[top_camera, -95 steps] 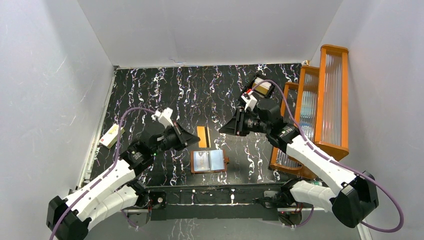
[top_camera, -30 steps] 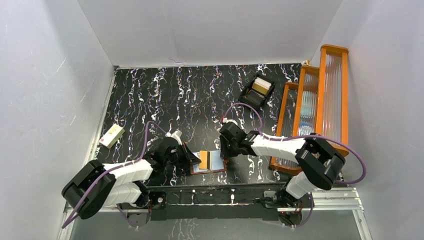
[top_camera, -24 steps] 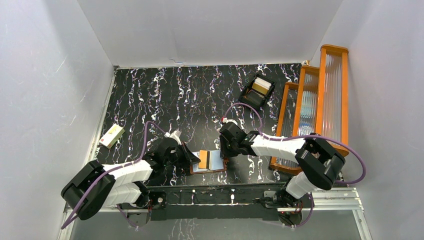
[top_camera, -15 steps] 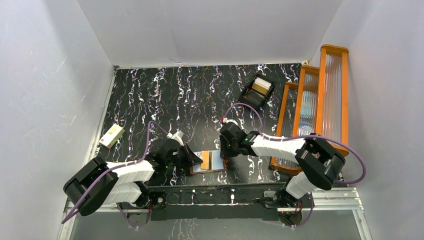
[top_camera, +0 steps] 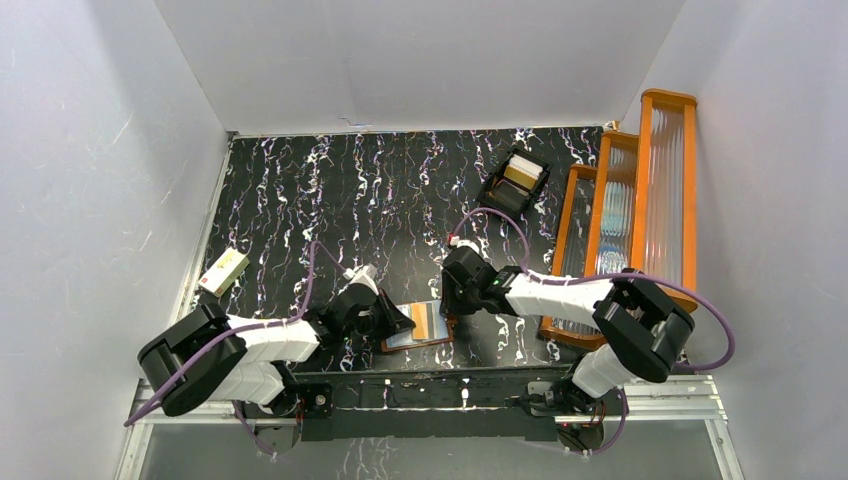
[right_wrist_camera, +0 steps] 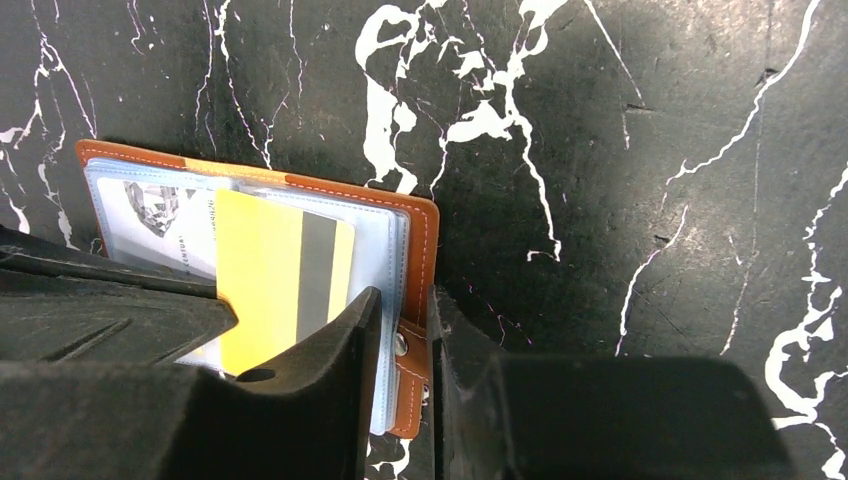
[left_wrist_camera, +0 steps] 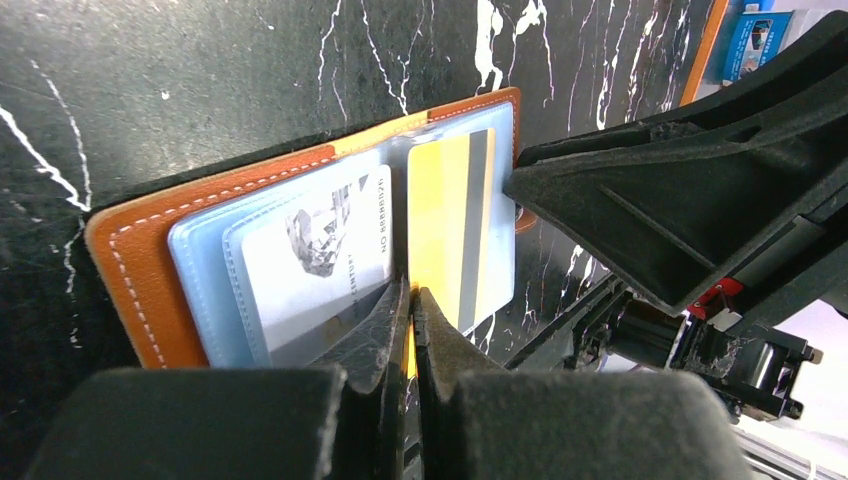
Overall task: Put the credit cards into the card holder
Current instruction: Insert the credit card into the card holder.
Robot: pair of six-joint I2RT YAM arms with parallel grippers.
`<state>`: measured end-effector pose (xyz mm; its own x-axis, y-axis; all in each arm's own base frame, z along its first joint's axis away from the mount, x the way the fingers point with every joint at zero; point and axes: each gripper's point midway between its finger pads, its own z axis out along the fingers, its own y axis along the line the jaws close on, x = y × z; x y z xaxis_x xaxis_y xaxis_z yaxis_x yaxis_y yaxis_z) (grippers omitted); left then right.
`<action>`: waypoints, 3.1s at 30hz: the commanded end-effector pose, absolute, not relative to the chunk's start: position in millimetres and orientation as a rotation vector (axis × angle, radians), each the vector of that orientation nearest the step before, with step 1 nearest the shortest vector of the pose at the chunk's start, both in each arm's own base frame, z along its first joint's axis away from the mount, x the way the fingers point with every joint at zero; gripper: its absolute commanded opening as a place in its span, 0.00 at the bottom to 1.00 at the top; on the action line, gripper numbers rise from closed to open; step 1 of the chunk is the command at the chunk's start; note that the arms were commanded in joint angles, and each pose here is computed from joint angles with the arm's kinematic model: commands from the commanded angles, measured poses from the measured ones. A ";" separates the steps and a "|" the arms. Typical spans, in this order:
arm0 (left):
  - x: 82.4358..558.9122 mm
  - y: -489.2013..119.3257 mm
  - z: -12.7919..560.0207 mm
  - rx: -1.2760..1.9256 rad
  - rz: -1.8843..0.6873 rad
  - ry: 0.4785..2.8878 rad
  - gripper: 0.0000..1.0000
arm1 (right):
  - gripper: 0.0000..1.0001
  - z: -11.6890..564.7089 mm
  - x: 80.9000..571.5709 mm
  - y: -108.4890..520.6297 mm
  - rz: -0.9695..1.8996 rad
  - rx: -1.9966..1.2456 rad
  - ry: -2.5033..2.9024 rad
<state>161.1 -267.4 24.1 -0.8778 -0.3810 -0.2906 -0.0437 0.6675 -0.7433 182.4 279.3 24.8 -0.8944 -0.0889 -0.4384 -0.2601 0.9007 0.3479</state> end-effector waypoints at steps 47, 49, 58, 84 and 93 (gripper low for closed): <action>149.9 -276.4 58.7 -0.136 -0.892 2.541 0.54 | 0.47 59.4 172.5 260.9 0.610 -0.117 2.587; 152.3 -282.4 60.4 -0.108 -0.905 2.534 0.55 | 0.47 55.9 172.0 260.5 0.608 -0.112 2.591; 161.6 -307.2 53.8 -0.031 -0.920 2.549 0.57 | 0.43 40.2 167.8 260.5 0.597 -0.115 2.627; 161.4 -284.3 81.0 -0.070 -0.893 2.529 0.59 | 0.42 50.6 170.4 255.2 0.577 -0.094 2.598; 164.3 -252.5 68.4 -0.153 -0.733 2.562 0.63 | 0.42 57.7 169.3 262.8 0.616 -0.102 2.585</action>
